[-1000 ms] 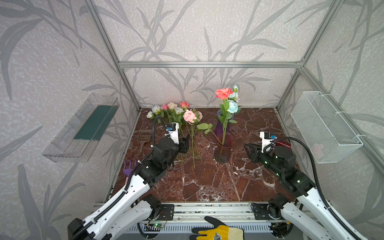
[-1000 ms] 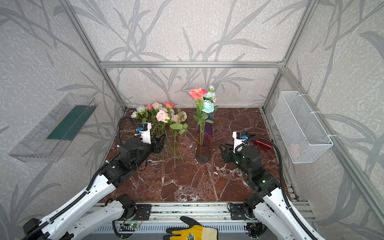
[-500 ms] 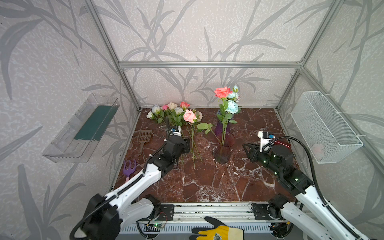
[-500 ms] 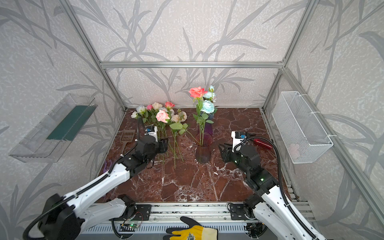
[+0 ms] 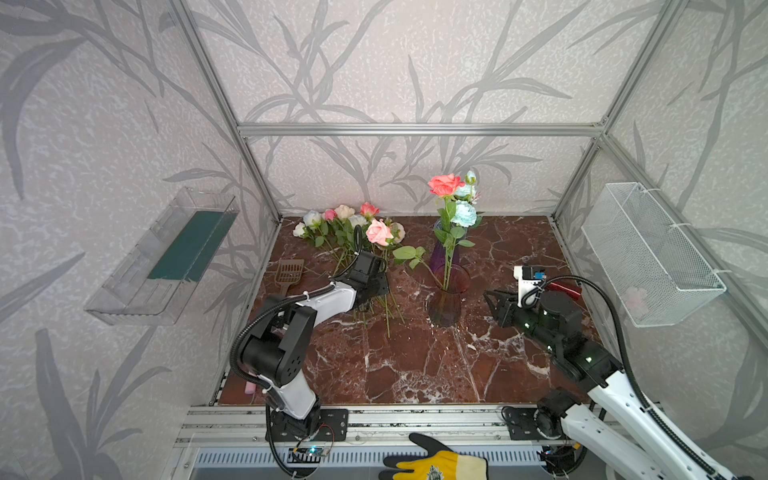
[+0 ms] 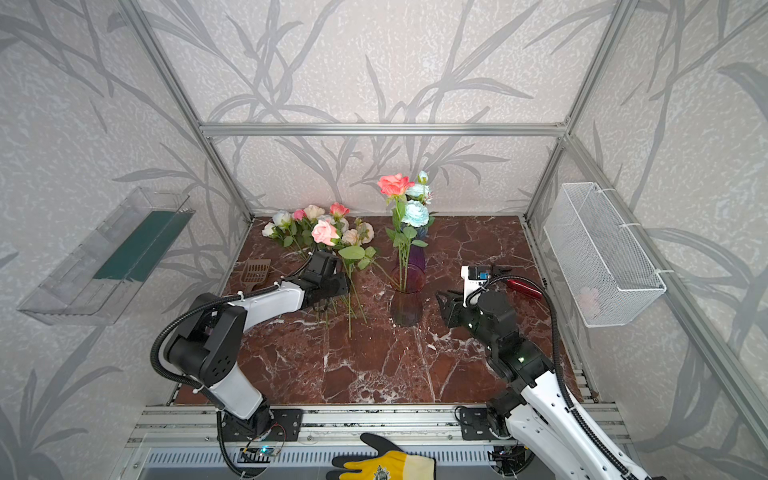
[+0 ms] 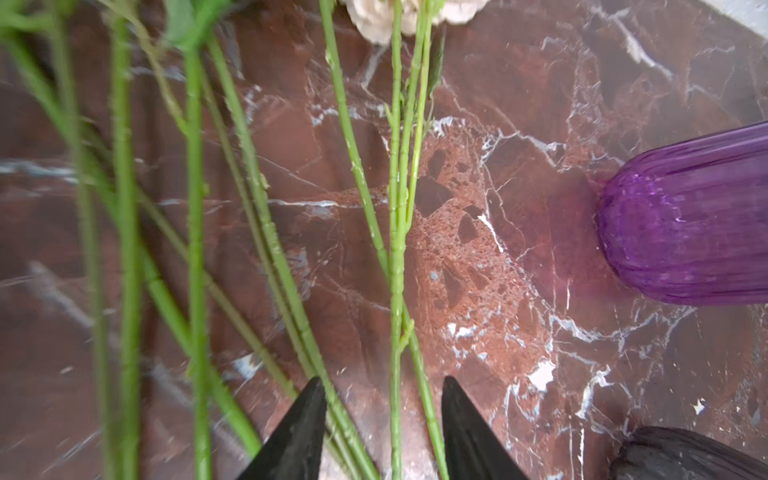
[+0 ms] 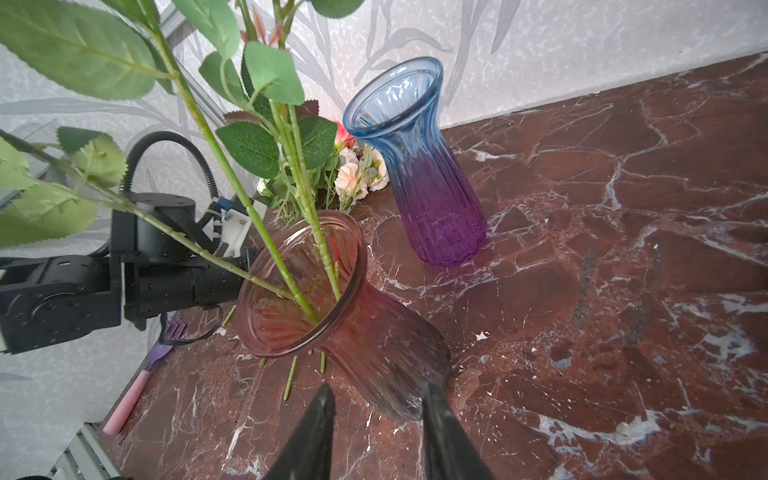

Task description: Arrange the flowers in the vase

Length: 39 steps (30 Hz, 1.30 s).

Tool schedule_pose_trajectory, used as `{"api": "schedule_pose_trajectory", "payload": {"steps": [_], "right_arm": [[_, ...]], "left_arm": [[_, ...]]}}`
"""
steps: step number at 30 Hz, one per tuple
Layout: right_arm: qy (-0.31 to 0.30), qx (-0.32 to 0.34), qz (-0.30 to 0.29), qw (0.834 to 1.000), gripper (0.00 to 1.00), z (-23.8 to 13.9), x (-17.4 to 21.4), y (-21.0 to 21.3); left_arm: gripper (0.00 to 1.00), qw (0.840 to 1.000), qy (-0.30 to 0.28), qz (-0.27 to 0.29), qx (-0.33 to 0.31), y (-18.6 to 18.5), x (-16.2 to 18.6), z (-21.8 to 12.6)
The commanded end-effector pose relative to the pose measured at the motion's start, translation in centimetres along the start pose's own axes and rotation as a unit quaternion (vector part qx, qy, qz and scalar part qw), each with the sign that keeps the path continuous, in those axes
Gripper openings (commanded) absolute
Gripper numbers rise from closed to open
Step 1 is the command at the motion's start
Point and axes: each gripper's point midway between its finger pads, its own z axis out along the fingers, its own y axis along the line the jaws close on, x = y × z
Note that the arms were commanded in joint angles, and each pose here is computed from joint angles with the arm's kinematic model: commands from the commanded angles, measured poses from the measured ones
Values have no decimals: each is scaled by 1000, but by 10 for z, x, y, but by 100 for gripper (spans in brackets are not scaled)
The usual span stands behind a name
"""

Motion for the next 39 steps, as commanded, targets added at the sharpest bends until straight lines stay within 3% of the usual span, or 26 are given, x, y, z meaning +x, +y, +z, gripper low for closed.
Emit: {"api": "schedule_pose_trajectory", "payload": {"steps": [1,7,13,24,33,39], "right_arm": [[-9,-5,4,1000,36,-2,-3,0],[-8,-3,5,1000,36,-4,-2,-1],[-7,-2,11,1000,36,-4,0,-3],[-7,-6,17,1000,36,-5,0,-2],[-11,-10,19,1000,36,-6,-3,1],[-14,-18,25,999,36,-6,-4,4]], "left_arm": [[44,999,26,3,36,-15,2,14],[34,999,45,2,6,-2,11,28],[15,999,48,3,11,-1,15,25],[1,999,33,2,36,-11,8,3],[0,997,-3,-1,75,-31,-17,-45],[6,997,-19,2,79,-31,-21,-62]]}}
